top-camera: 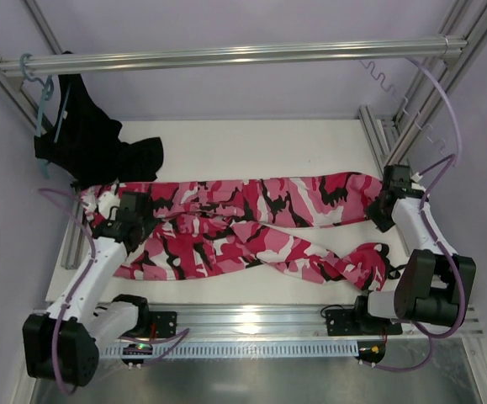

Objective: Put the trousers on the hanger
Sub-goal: Fold the trousers

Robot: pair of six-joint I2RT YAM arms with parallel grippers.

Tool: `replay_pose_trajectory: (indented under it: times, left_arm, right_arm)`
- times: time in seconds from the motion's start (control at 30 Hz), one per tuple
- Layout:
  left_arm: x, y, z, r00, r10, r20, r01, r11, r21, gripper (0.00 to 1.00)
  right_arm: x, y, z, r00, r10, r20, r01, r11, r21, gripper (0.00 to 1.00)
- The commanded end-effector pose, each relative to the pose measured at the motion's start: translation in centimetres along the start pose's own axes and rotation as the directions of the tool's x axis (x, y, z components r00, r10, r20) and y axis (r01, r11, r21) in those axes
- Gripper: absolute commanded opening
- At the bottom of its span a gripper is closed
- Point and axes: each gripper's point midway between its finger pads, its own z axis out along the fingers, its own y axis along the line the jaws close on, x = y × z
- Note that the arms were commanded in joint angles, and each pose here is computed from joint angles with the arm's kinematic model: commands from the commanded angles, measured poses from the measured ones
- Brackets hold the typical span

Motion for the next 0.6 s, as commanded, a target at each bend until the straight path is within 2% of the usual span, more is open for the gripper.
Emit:
replay_pose_trajectory:
  times: [0.0,0.1,0.17,0.37,0.47,0.57]
  left_arm:
    - [2.4,4.6,1.8,0.983,-0.147,-0.109,0.128,0.978,-0.167,0.65]
    - [2.5,9.0,2.9,0.958,-0.245,-0.146,0.186,0.925,-0.331,0.65]
    - [2.1,11.3,3.1,0.944,-0.302,-0.133,0.227,0.887,-0.401,0.65]
    - [0.0,13.6,2.8,0.936,-0.352,0.016,0.326,0.845,-0.424,0.70]
    - [-0.1,14.9,3.1,0.922,-0.378,0.089,0.376,0.815,-0.441,0.73]
    - [0.5,15.7,4.1,0.903,-0.414,0.115,0.420,0.793,-0.442,0.73]
  right_arm:
    - [0.1,1.6,-0.5,1.000,-0.021,-0.016,0.019,0.995,-0.095,0.43]
    - [0.1,1.8,-0.7,0.999,-0.038,-0.012,0.036,0.993,-0.115,0.43]
    - [0.3,2.2,-0.8,0.999,-0.045,-0.015,0.042,0.988,-0.148,0.43]
    - [0.3,2.4,-0.5,0.998,-0.066,-0.019,0.063,0.987,-0.149,0.44]
    - [0.2,2.4,-0.4,0.997,-0.071,-0.015,0.068,0.986,-0.155,0.44]
    - [0.3,2.8,-0.6,0.998,-0.068,-0.011,0.065,0.981,-0.182,0.43]
